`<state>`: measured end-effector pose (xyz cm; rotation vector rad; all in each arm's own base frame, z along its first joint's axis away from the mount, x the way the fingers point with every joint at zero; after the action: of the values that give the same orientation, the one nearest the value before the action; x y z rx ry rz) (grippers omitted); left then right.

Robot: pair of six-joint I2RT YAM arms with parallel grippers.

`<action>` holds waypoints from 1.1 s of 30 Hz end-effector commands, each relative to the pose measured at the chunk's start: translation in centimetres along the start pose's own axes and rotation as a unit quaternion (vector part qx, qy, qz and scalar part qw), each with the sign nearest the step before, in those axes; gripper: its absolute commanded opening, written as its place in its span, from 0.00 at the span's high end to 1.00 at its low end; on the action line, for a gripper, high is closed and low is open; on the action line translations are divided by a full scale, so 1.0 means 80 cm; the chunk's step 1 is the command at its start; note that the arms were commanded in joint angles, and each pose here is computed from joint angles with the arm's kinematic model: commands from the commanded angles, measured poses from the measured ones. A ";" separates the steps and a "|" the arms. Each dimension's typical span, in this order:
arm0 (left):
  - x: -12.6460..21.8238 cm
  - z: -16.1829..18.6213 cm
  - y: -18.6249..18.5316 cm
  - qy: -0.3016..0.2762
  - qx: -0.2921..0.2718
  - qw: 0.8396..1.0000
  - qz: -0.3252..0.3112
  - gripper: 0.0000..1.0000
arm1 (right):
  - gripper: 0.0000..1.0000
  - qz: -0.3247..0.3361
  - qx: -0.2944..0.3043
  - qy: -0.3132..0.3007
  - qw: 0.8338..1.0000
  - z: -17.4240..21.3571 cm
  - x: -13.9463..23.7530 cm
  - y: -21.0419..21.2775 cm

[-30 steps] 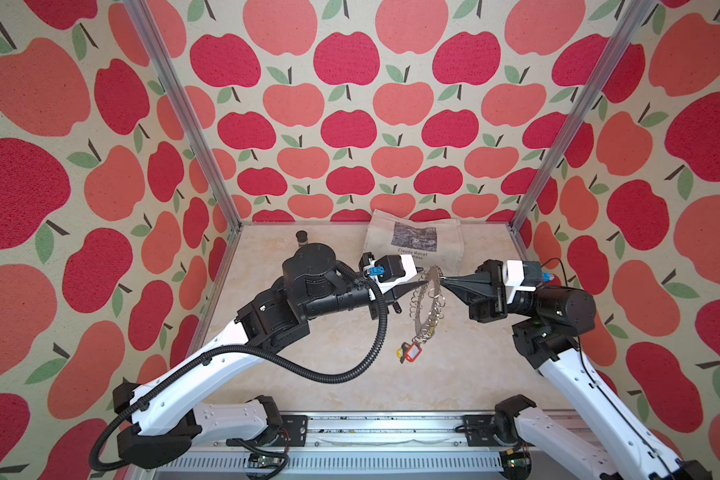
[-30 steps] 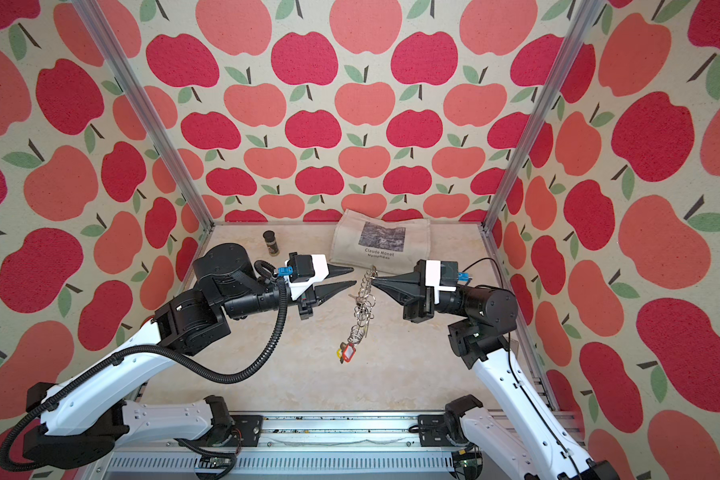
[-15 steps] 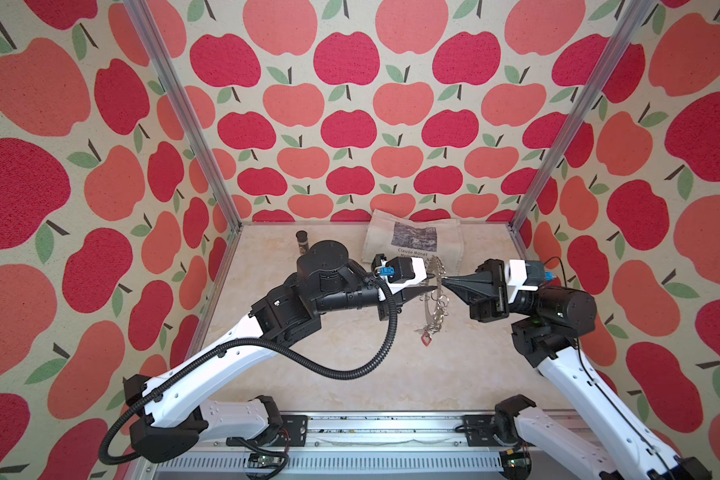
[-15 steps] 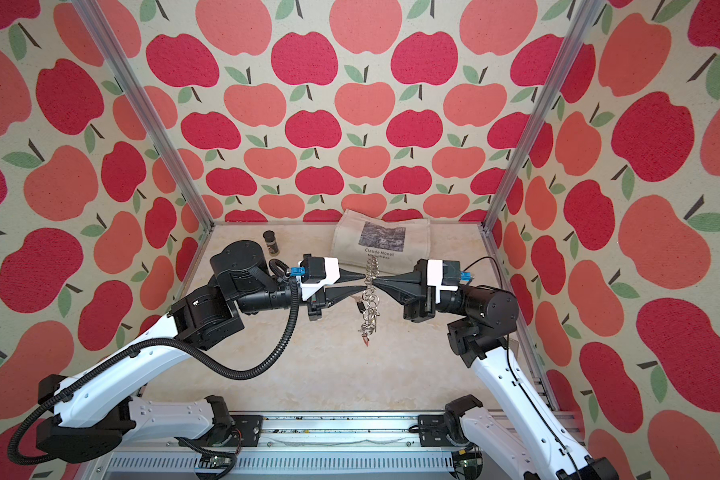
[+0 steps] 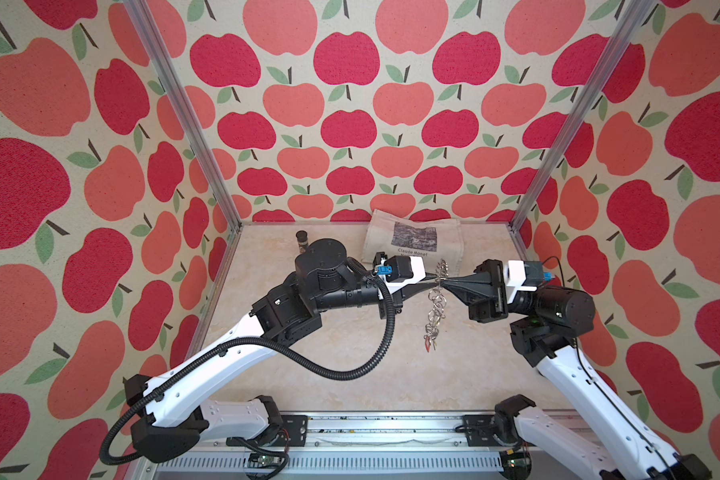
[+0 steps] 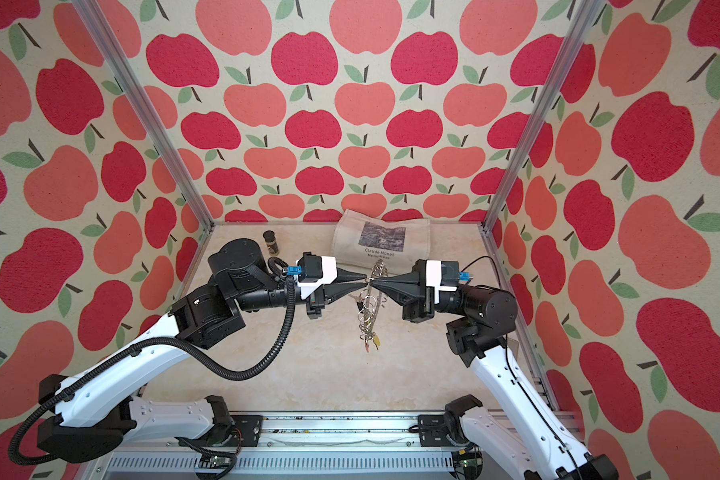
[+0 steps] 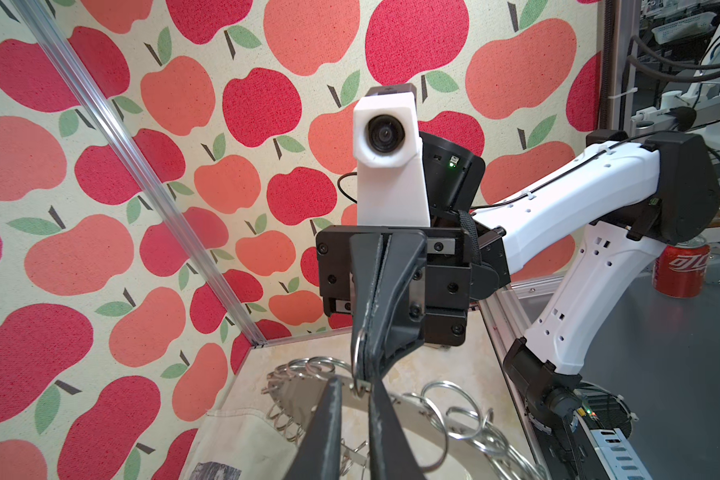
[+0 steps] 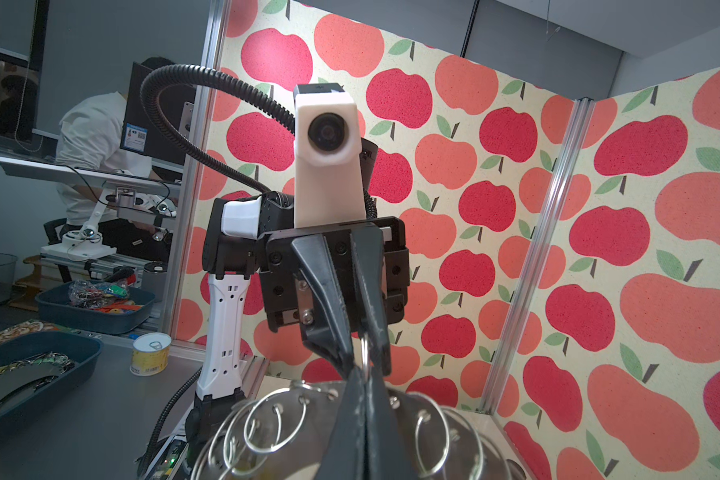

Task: Put the keys on the keyring

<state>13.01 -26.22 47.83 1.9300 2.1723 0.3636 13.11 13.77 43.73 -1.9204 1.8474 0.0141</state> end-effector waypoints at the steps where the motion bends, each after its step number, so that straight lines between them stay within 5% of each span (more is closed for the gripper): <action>1: -0.002 -0.006 0.003 -0.016 0.002 1.000 0.007 0.84 | 1.00 -0.009 0.011 -0.012 1.000 -0.009 -0.003 0.004; 12: 0.001 -0.008 0.004 -0.022 -0.001 1.000 0.003 1.00 | 1.00 -0.012 0.009 -0.009 1.000 -0.006 -0.005 0.004; 17: 0.006 -0.010 0.004 -0.021 -0.018 1.000 -0.008 1.00 | 0.98 -0.016 -0.001 0.007 1.000 0.000 -0.006 0.006; 33: 0.026 -0.008 -0.010 0.026 -0.099 0.994 -0.041 1.00 | 0.11 0.098 -0.006 0.174 0.980 0.023 0.030 0.039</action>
<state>12.31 -25.05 47.48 1.7964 2.1687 0.5650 10.58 12.37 41.51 -1.8523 2.1289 -0.2190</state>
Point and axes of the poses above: each gripper's point midway between its finger pads, its own x axis back along the fingers, its own y axis along the line the jaws close on, z = x × y, the point moved 10 cm from there along x, back along the fingers, and after that the axes turned 3 degrees about x, right-handed, at the moved point
